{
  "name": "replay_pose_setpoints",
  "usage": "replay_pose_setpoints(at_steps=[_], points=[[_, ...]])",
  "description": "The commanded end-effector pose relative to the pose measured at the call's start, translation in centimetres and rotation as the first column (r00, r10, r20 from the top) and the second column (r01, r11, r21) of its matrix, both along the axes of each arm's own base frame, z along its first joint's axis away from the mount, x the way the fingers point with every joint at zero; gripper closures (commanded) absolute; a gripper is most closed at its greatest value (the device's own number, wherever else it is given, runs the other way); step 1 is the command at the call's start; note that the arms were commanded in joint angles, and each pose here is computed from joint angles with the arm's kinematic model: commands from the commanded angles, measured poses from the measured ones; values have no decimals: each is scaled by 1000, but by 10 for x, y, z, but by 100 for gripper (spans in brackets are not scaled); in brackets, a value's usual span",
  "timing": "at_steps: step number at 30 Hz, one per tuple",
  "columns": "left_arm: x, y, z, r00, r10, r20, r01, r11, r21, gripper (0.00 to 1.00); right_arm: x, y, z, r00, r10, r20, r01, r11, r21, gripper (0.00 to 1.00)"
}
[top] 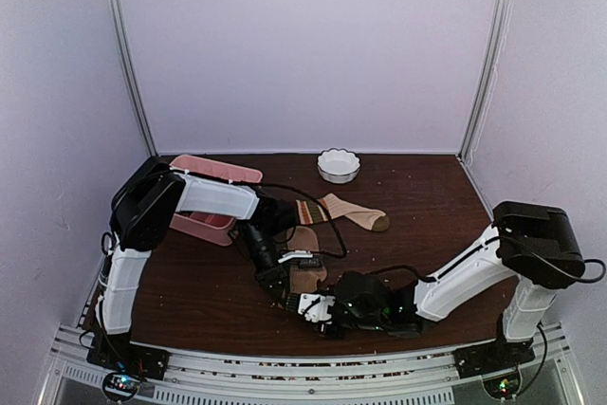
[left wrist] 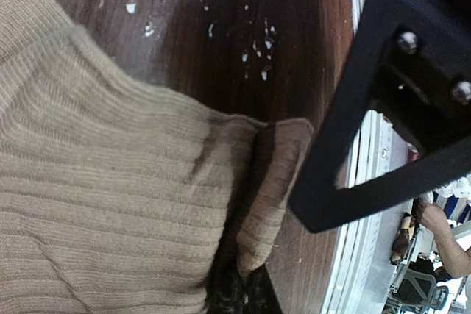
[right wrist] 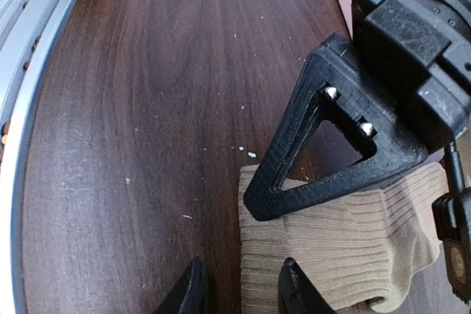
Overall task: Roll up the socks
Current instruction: Roll the sock at the center of the board.
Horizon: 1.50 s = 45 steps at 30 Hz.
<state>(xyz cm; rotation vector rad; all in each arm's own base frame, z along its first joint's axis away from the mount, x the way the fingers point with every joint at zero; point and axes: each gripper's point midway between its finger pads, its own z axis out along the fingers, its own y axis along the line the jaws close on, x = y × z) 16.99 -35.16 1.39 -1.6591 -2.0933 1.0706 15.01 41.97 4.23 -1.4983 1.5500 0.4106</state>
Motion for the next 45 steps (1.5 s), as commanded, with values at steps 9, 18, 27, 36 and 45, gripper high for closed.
replay_pose_setpoints(at_steps=[9,18,27,36,45], points=[[8,24,-44,997,-48,59,40,992,120,100,12,-9,-33,998,0,-58,-4,997,-75,75],[8,23,-37,996,-66,53,60,994,95,81,10,-22,-62,968,-37,-249,11,995,-102,85],[38,18,33,988,32,150,-3,982,-187,44,-10,-41,-86,837,-91,-539,55,995,-82,100],[21,24,52,933,-10,359,131,940,-314,46,-12,-41,-81,638,-177,-750,196,979,-64,100],[-12,12,33,858,-146,492,304,916,-260,54,0,-53,-100,371,-299,-879,330,927,-177,100]])
